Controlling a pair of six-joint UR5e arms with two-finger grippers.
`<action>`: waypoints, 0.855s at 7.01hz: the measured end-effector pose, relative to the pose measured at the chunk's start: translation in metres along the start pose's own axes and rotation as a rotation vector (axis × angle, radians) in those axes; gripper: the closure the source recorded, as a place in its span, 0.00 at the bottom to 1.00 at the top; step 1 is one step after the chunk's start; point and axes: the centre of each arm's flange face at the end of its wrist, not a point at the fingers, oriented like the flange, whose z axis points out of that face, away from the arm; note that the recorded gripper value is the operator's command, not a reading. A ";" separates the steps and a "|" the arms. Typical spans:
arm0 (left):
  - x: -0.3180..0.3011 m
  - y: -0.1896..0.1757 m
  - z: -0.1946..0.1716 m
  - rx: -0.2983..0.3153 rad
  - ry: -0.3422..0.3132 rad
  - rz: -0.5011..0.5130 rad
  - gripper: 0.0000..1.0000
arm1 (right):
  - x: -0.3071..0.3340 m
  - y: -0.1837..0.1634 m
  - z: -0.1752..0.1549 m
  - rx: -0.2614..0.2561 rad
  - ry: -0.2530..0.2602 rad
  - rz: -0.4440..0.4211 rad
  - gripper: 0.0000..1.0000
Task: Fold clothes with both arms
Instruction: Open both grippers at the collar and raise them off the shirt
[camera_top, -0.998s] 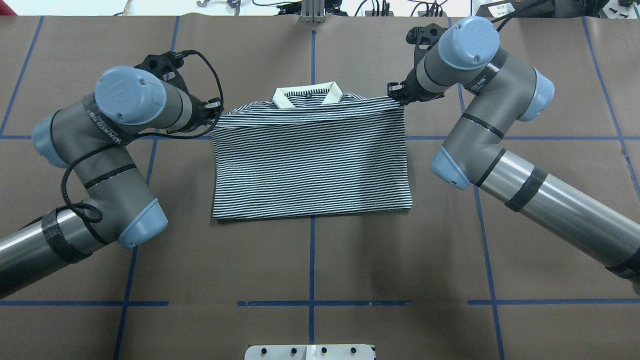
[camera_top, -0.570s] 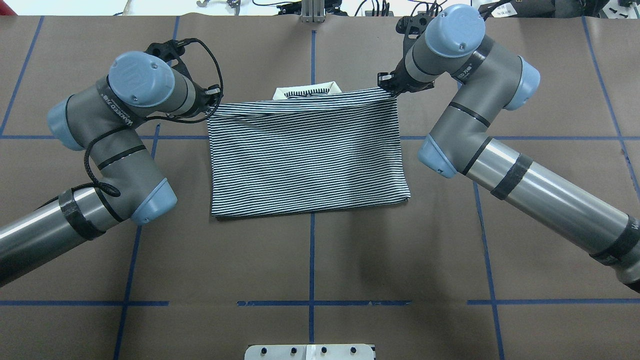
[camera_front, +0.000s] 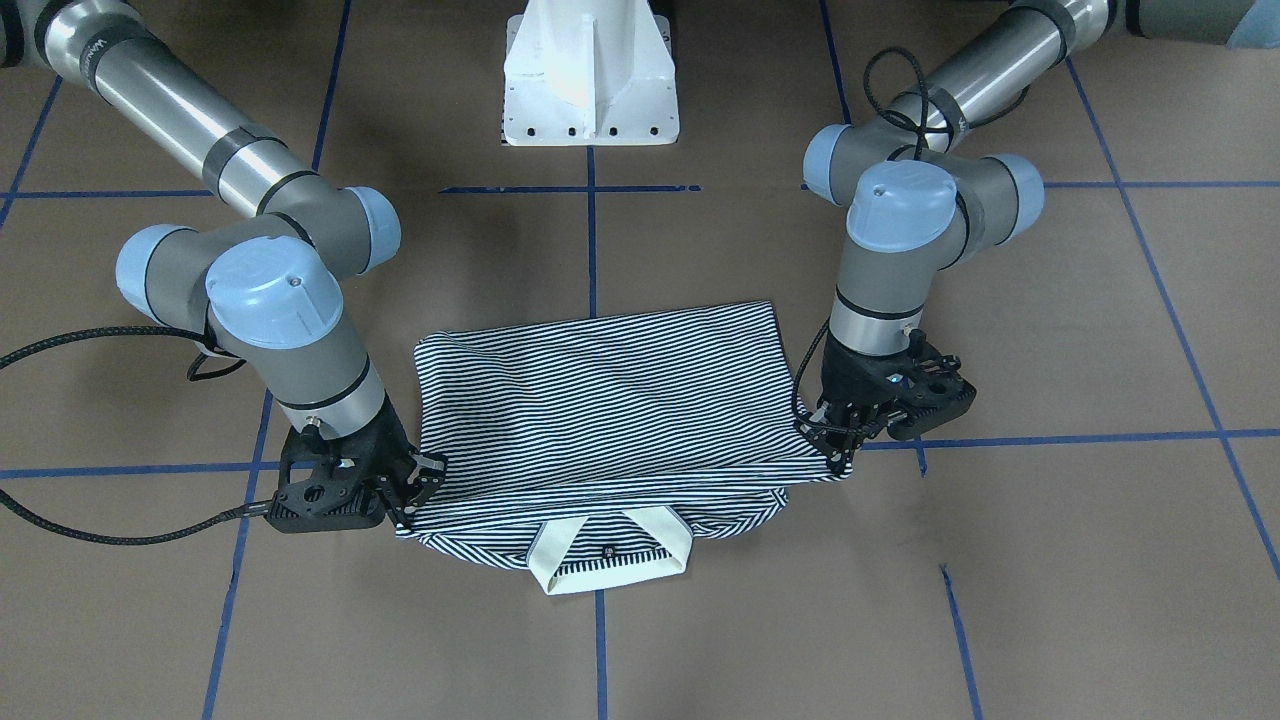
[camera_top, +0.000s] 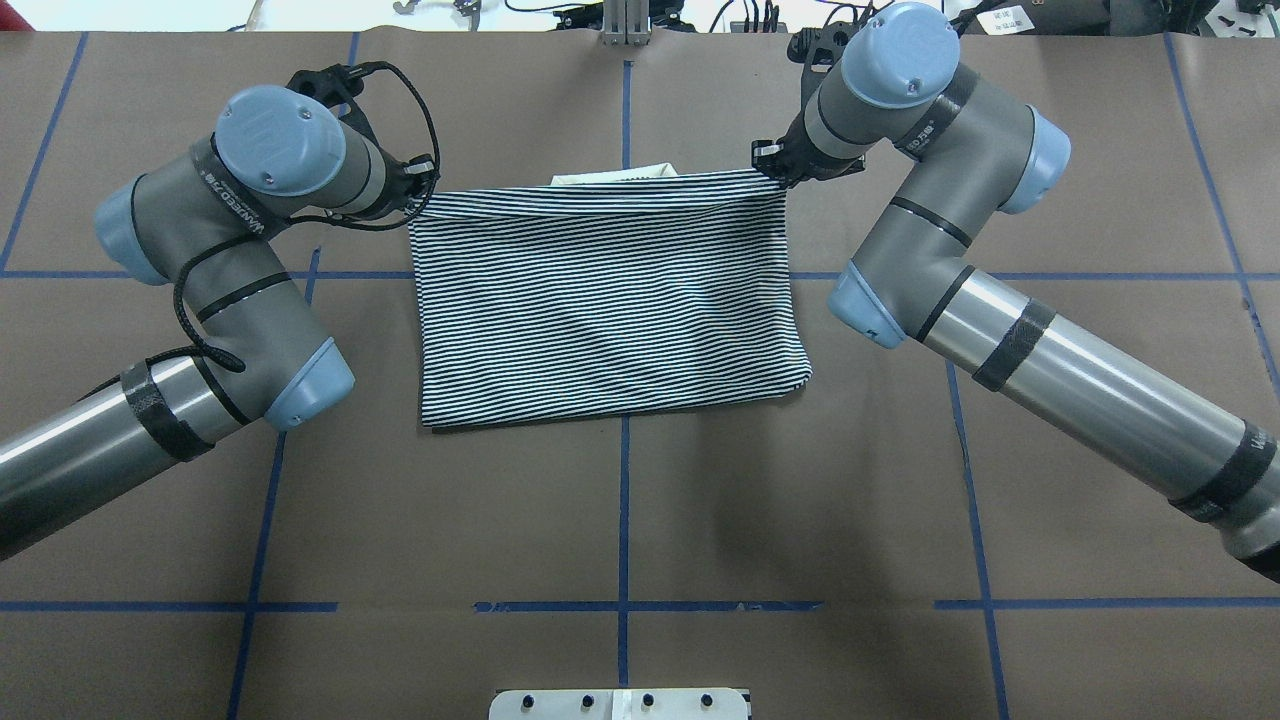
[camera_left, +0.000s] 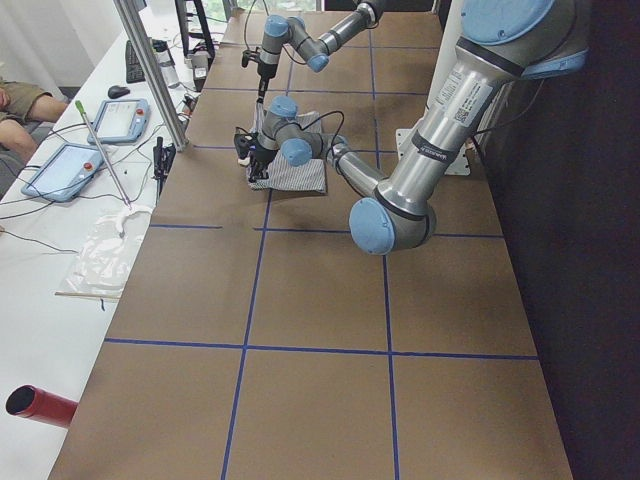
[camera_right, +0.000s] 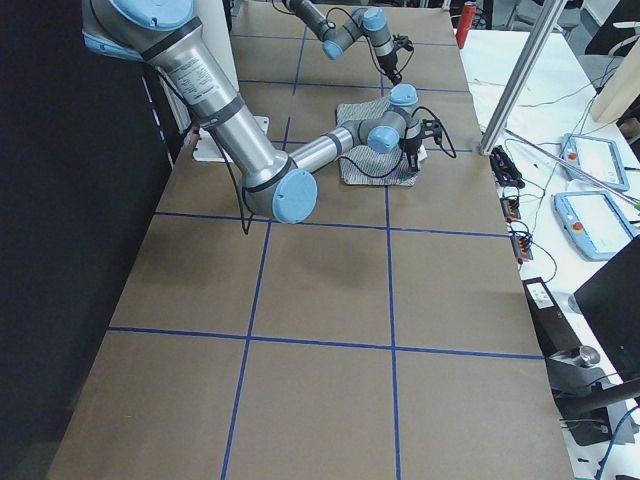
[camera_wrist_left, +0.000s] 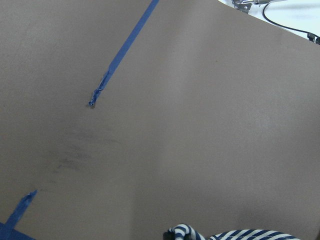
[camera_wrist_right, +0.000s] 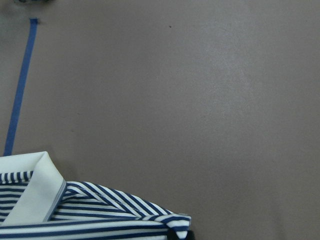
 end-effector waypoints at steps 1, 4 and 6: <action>0.003 0.001 -0.001 -0.001 0.004 -0.001 1.00 | 0.002 -0.001 0.000 0.001 0.002 0.002 1.00; 0.015 0.006 -0.006 -0.006 0.022 -0.002 1.00 | 0.000 0.000 -0.003 0.012 -0.022 -0.003 1.00; 0.019 0.013 -0.008 -0.013 0.029 0.004 0.42 | -0.004 0.004 -0.005 0.018 -0.052 -0.013 0.05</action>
